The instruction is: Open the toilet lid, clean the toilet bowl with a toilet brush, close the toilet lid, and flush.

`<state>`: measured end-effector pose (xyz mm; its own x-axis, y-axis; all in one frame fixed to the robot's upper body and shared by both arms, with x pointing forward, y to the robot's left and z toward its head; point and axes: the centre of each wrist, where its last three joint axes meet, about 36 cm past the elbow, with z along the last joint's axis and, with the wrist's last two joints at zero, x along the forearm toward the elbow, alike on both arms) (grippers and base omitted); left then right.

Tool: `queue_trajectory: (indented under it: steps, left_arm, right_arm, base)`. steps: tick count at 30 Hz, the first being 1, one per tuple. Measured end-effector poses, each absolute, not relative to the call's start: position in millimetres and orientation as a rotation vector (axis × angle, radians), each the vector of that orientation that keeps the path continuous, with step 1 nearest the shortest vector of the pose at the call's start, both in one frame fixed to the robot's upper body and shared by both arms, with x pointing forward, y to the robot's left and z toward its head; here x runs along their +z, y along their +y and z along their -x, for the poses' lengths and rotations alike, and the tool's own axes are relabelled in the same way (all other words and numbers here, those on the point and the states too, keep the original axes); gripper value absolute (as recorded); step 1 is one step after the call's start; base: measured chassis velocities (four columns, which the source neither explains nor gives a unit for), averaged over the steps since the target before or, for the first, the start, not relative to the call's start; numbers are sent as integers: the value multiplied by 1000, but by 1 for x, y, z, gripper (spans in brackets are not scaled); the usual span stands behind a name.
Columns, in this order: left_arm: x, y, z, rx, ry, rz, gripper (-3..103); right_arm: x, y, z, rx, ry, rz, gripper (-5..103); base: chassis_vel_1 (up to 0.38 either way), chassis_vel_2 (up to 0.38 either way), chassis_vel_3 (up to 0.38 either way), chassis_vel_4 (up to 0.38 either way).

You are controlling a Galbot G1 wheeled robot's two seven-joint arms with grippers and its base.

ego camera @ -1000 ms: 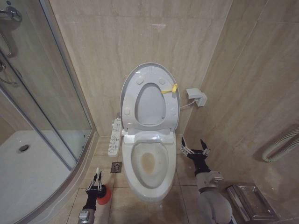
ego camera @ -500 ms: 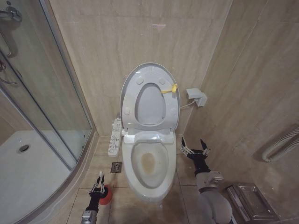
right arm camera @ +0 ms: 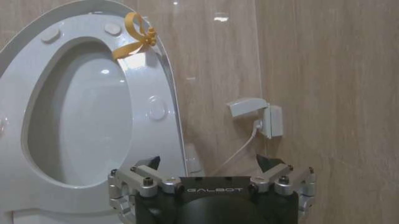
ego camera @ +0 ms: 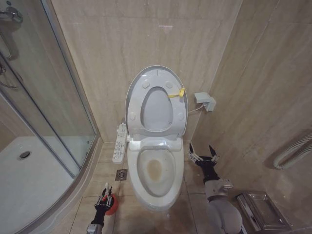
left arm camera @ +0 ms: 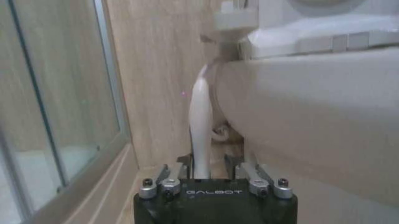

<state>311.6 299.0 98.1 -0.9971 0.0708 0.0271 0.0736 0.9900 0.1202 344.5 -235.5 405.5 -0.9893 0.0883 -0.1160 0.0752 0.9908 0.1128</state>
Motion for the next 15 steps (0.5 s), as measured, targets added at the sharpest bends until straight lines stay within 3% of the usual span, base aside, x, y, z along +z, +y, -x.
queue_trajectory:
  steps: [6,7,12,13,15]
  left_arm:
    - [108,298,-303,-192,-3133,106,31]
    - [118,297,-302,-190,-3153,99,58]
    - [151,294,-301,-215,-3221,59,58]
    - [156,294,-300,-229,-3231,49,85]
    - [161,294,-300,-249,-3245,38,85]
  right_arm:
    - [406,-236,-345,164,3013,-124,100]
    - [405,-236,-345,164,3013,-124,100]
    - [405,-236,-345,164,3013,-124,100]
    - [406,-236,-345,164,3013,-124,100]
    - [406,-236,-345,164,3013,-124,100]
  base:
    - [0,0,0,0]
    - [0,0,0,0]
    - [0,0,0,0]
    - [0,0,0,0]
    - [0,0,0,0]
